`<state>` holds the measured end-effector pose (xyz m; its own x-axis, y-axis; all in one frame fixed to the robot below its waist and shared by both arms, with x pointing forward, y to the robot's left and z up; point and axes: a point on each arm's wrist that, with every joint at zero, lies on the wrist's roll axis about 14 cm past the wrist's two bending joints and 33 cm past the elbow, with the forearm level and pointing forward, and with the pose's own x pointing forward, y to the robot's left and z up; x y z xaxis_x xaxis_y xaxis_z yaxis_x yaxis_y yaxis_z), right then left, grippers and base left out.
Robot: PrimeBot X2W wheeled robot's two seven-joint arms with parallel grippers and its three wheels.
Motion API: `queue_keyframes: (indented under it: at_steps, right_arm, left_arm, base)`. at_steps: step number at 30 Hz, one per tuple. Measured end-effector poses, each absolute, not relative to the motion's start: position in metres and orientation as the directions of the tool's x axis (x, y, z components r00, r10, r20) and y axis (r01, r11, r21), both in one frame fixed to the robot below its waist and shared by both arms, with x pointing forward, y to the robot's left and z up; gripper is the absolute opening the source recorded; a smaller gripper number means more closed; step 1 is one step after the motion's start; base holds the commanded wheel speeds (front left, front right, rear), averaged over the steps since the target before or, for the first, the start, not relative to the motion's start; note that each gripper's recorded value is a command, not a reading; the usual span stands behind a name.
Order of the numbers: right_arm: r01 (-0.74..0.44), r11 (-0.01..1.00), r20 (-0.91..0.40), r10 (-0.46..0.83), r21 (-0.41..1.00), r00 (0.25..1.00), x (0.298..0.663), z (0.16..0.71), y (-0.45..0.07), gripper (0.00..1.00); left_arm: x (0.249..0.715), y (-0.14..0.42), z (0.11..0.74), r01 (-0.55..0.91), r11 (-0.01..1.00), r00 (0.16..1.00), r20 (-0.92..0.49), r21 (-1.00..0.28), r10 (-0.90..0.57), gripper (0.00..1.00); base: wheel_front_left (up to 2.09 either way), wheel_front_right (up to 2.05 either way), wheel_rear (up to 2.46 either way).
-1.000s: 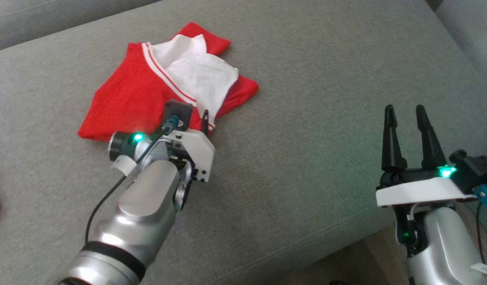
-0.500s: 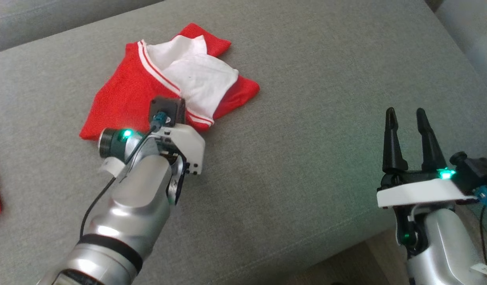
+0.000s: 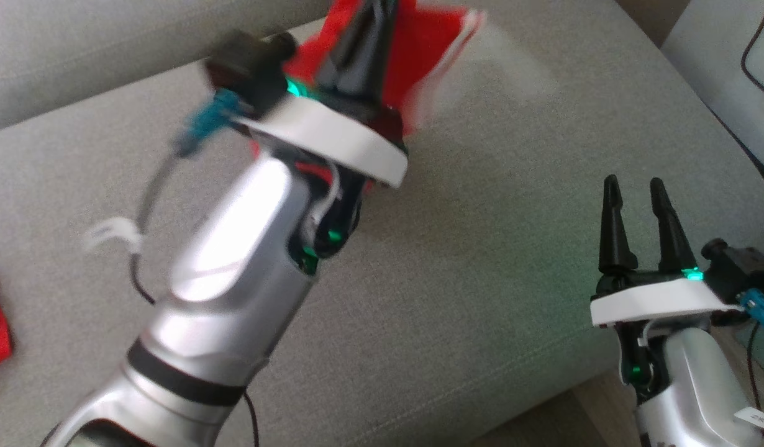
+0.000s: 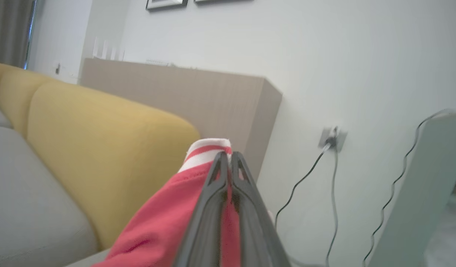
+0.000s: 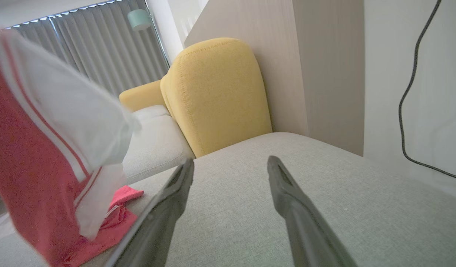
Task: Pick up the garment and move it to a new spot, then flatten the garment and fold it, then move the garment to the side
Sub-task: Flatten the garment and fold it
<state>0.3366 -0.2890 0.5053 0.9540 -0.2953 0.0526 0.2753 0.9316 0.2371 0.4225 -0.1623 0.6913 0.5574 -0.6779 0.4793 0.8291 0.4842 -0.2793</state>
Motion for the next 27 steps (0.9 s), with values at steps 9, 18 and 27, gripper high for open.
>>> queue_keyframes:
  at_steps: [9, 18, 27]
  right_arm:
    - [0.274, 0.928, 0.063, -0.298, 0.254, 0.952, 0.344, 0.507, -0.291, 1.0]
    - [0.172, 0.949, 0.059, -0.194, 0.265, 0.979, 0.376, 0.503, -0.257, 1.0]
    - [0.07, 0.964, 0.04, -0.083, 0.256, 0.996, 0.395, 0.496, -0.22, 1.0]
  left_arm:
    - [0.445, -0.107, 0.704, 0.749, 0.562, 0.655, 0.526, -0.352, -0.543, 0.0]
    - [0.474, 0.056, 0.485, 0.291, 0.929, 0.95, -0.047, -0.228, -0.309, 0.0]
    - [0.455, 0.11, 0.441, 0.152, 0.979, 0.967, -0.185, -0.137, -0.176, 0.66]
  base:
    - [0.0, 0.0, 0.0]
    - [0.0, 0.0, 0.0]
    - [0.0, 0.0, 0.0]
